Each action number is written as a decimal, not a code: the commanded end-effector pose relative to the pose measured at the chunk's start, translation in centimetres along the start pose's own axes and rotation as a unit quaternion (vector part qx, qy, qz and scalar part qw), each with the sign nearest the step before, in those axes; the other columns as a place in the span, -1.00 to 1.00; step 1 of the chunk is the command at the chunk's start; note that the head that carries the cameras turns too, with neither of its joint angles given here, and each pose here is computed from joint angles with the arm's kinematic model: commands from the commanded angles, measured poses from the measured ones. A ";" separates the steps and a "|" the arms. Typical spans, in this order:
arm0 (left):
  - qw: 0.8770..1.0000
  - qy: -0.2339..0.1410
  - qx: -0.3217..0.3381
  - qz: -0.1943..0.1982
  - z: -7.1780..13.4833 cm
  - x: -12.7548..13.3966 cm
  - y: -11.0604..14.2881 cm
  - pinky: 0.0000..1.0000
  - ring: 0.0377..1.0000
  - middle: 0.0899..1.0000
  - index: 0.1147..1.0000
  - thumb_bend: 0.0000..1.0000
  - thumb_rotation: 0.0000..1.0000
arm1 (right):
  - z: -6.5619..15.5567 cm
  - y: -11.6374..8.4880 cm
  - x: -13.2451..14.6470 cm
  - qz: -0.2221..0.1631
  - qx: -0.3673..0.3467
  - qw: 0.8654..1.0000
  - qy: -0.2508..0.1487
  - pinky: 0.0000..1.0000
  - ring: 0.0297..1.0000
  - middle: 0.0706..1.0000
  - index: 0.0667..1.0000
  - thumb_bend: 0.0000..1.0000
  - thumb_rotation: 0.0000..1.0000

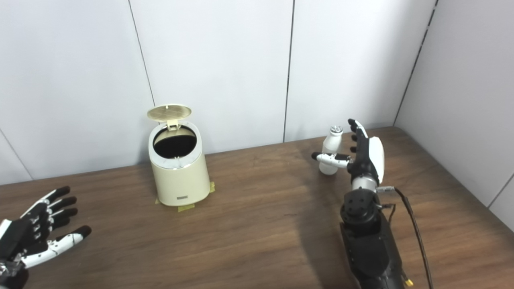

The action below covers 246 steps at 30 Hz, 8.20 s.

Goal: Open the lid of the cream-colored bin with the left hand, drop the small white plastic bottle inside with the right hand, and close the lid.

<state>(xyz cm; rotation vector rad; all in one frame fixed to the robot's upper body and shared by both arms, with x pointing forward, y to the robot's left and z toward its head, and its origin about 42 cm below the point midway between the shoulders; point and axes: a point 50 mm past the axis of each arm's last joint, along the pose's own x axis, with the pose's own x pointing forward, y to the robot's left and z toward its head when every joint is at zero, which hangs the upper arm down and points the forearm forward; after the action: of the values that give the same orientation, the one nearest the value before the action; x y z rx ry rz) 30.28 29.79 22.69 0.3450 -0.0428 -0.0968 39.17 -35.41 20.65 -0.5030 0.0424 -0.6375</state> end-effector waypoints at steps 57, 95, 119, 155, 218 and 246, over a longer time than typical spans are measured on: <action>0.999 -0.046 0.008 -0.011 2.4 -0.1 -0.1 0.62 0.65 0.72 0.84 0.11 -1.00 | 1.1 0.1 3.8 0.001 -0.070 0.997 -0.040 0.20 0.41 0.51 0.55 0.59 -0.99; 0.998 -0.062 0.016 -0.007 3.4 -0.5 -0.8 0.71 0.68 0.74 0.88 0.03 -1.00 | 1.7 0.1 3.0 -0.034 -0.046 0.993 -0.106 -0.31 -0.25 -0.13 -0.04 0.04 -1.00; 1.000 -0.004 0.016 -0.004 0.4 -0.5 -3.3 0.69 0.63 0.67 0.82 0.41 -0.72 | 12.2 1.8 -4.7 0.073 0.040 0.951 -0.299 -0.20 -0.13 -0.09 -0.11 0.04 -1.00; 1.000 0.003 0.007 -0.002 -0.8 -1.2 -6.5 0.65 0.60 0.65 0.78 0.53 -0.55 | 21.8 13.8 -9.5 0.164 0.162 0.909 -0.347 -0.26 -0.16 -0.06 -0.12 0.04 -1.00; 1.000 -0.004 -0.003 0.005 -0.3 -1.3 -7.9 0.51 0.59 0.68 0.93 0.49 -0.63 | 17.7 17.3 -7.7 0.153 0.002 0.920 -0.361 0.15 0.33 0.27 -0.08 0.05 -0.75; 1.000 0.003 0.013 0.000 -0.3 -1.4 -7.8 0.66 0.63 0.67 0.73 0.42 -0.74 | 17.7 17.2 -7.3 0.177 -0.023 0.916 -0.358 0.13 0.33 0.32 0.26 0.80 -0.77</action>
<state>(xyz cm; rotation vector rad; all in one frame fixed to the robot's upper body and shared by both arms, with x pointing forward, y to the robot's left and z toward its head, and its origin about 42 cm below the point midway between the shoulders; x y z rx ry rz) 27.78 22.82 17.93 0.3602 0.0396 -0.1012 45.81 -12.32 24.43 -0.7415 -0.4497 -0.0555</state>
